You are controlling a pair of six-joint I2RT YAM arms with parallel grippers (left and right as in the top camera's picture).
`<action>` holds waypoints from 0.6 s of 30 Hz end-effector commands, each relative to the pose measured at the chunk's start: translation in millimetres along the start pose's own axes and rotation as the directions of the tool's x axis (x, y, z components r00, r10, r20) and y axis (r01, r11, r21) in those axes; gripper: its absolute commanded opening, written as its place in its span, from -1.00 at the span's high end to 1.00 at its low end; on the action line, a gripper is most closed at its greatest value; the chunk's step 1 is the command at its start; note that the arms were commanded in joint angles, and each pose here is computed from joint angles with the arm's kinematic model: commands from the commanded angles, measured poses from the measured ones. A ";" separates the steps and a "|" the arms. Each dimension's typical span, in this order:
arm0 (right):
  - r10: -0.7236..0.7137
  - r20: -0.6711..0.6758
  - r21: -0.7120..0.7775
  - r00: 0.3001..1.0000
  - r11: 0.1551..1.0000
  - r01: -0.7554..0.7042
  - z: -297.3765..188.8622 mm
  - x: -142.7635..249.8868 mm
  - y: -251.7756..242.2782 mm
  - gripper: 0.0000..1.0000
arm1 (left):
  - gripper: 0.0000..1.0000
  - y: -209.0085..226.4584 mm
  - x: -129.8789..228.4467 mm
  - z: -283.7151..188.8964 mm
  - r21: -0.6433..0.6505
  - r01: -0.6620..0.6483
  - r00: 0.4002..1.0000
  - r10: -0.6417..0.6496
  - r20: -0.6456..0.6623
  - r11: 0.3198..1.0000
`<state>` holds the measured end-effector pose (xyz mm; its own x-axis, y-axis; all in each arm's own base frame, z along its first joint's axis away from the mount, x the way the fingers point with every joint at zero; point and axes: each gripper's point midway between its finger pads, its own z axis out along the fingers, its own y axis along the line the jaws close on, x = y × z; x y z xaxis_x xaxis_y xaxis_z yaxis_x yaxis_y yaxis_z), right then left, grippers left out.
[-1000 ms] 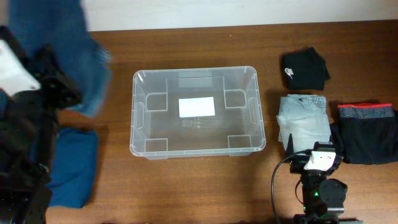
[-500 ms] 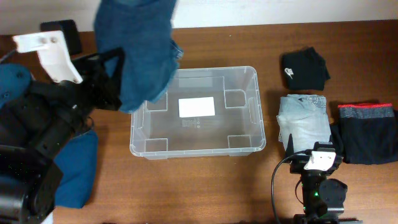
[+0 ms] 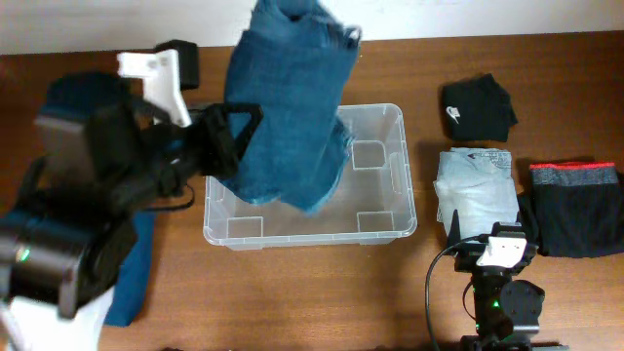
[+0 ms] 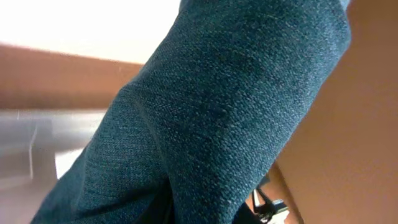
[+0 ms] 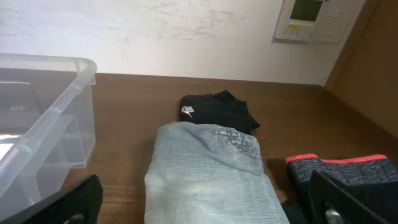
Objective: Pack container
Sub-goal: 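Lower the blue jeans into the box's left side and release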
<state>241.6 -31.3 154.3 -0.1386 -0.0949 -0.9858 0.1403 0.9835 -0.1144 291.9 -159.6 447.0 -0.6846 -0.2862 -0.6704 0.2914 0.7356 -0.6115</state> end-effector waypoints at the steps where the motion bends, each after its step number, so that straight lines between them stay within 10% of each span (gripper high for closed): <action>1: 0.004 -0.020 0.030 1.000 1.000 -0.003 -0.2 4.2 -5.6 -0.97 | 0.99 6.8 -11.9 13.4 -0.030 0.046 0.999 -0.045 0.016 0.998; 18: 0.004 -0.020 0.030 1.000 1.000 -0.003 -0.2 4.2 -5.6 -0.97 | 0.99 17.5 -1.4 108.0 0.032 0.111 0.982 -0.105 -0.155 0.993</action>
<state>241.6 -31.3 154.3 -0.1387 -0.0957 -0.9857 0.1402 0.9834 -0.1152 383.4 -190.4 355.2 -0.8228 -0.2901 -0.4888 0.1146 0.7576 -0.6426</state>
